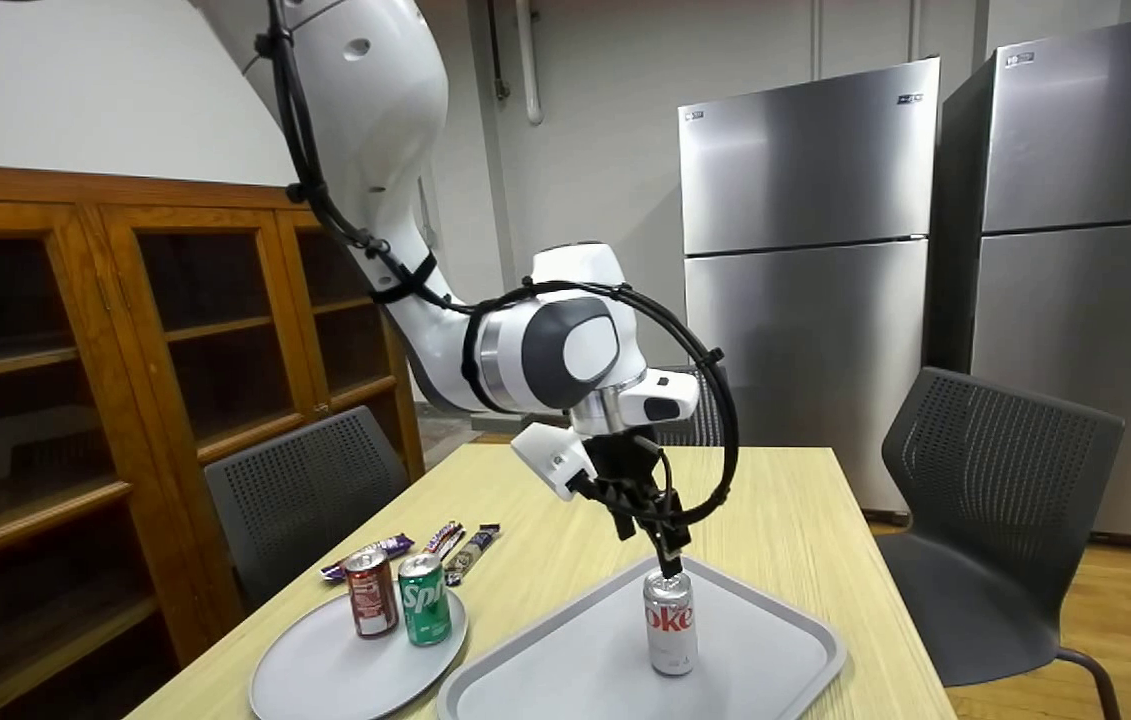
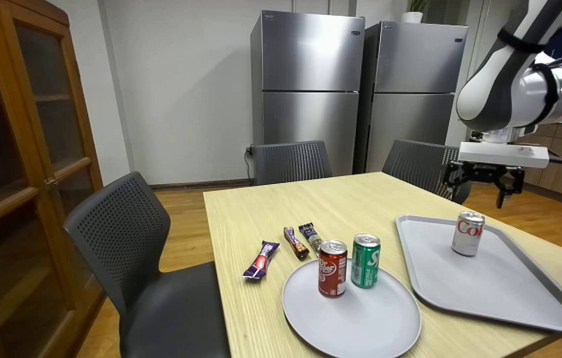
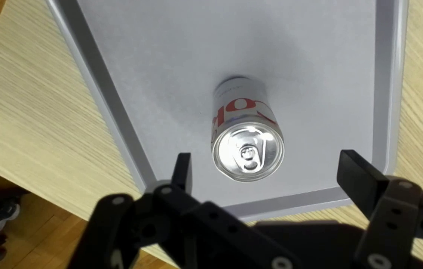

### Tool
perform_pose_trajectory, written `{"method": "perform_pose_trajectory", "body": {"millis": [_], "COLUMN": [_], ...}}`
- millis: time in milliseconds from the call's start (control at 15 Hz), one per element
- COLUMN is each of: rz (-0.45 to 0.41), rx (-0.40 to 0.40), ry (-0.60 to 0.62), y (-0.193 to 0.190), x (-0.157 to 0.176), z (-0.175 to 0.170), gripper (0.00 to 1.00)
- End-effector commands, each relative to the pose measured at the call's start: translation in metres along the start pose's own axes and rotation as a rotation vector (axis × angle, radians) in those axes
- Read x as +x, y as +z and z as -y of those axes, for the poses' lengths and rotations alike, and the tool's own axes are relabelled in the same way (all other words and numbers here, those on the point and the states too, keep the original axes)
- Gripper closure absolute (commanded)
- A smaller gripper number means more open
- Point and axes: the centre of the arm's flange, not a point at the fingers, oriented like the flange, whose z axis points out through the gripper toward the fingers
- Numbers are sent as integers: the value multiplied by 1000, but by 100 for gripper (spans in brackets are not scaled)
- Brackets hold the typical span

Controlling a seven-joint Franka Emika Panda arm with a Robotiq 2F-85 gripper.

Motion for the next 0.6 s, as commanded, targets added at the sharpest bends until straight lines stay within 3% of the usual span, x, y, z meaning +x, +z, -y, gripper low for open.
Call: {"method": "perform_pose_trajectory", "body": {"millis": [0,533], "rz": [14,35], "rx": [-16,-55], "ry": [0,-4], "y": [13,40], "x": [15,24], "z": [9,14], "gripper": [0,0]}}
